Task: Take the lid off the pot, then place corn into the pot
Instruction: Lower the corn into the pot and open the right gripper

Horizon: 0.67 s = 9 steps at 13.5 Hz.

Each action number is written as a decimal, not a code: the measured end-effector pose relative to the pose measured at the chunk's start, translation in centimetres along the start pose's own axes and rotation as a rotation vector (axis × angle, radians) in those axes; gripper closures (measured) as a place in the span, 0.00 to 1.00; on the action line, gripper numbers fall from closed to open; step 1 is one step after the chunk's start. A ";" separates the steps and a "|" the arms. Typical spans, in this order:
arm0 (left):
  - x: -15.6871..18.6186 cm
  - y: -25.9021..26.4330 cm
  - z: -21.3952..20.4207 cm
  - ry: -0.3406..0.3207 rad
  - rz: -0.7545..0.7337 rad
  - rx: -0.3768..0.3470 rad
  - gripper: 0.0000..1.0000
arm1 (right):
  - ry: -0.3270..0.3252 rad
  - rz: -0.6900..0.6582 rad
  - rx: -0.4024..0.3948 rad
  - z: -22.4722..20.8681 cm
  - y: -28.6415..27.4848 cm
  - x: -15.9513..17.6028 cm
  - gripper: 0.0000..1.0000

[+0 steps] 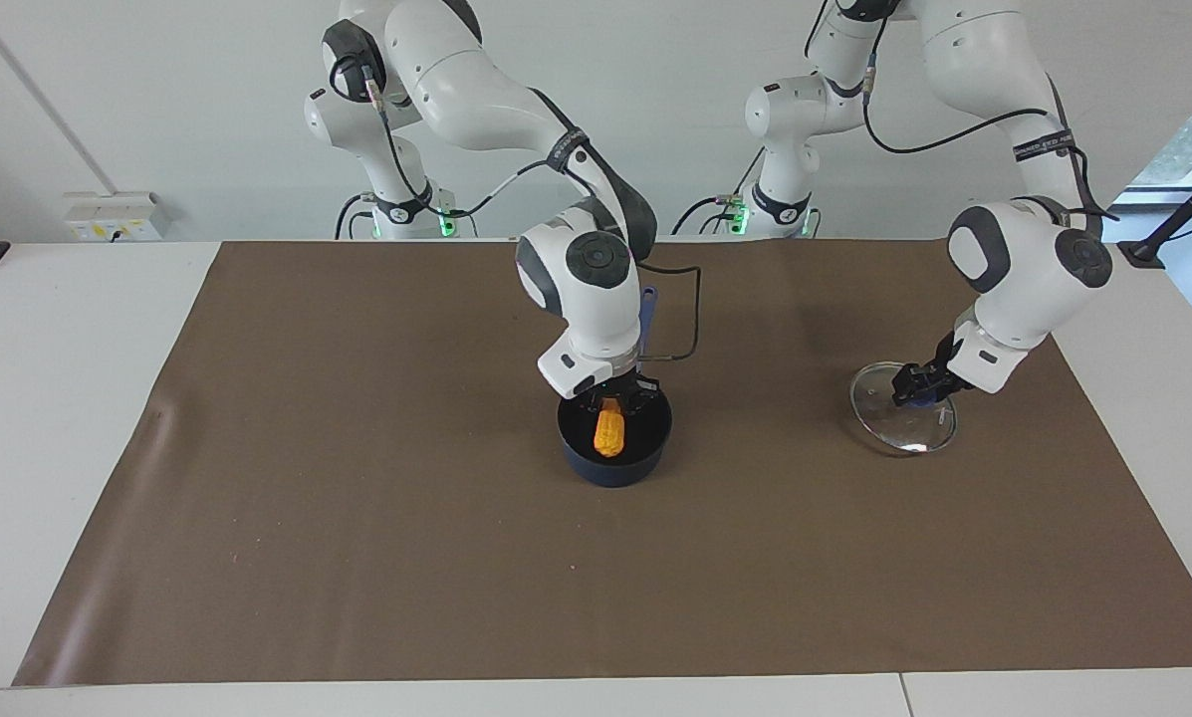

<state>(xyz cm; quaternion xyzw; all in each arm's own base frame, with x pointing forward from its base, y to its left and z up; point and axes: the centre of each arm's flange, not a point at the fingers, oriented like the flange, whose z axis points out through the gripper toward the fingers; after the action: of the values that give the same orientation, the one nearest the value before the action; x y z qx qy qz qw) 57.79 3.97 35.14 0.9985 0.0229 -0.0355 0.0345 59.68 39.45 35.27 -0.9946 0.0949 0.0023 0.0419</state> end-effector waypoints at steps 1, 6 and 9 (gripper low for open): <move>-0.2 0.0 0.5 -0.004 0.000 0.000 0.33 | 0.004 0.001 0.002 -0.3 0.0 0.1 0.56; -0.7 -0.1 1.7 0.009 -0.001 0.003 0.33 | 0.043 -0.024 -0.071 -6.1 0.5 1.1 0.01; -0.8 -0.1 1.7 0.016 0.000 0.003 0.15 | 0.101 -0.059 -0.108 -14.1 6.8 4.8 0.00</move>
<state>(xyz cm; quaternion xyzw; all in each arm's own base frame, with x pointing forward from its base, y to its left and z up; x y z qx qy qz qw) 56.88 3.90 33.48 0.9988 0.0234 -0.0274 0.0327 63.03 30.73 48.66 -0.9966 0.0672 -0.0441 -0.0164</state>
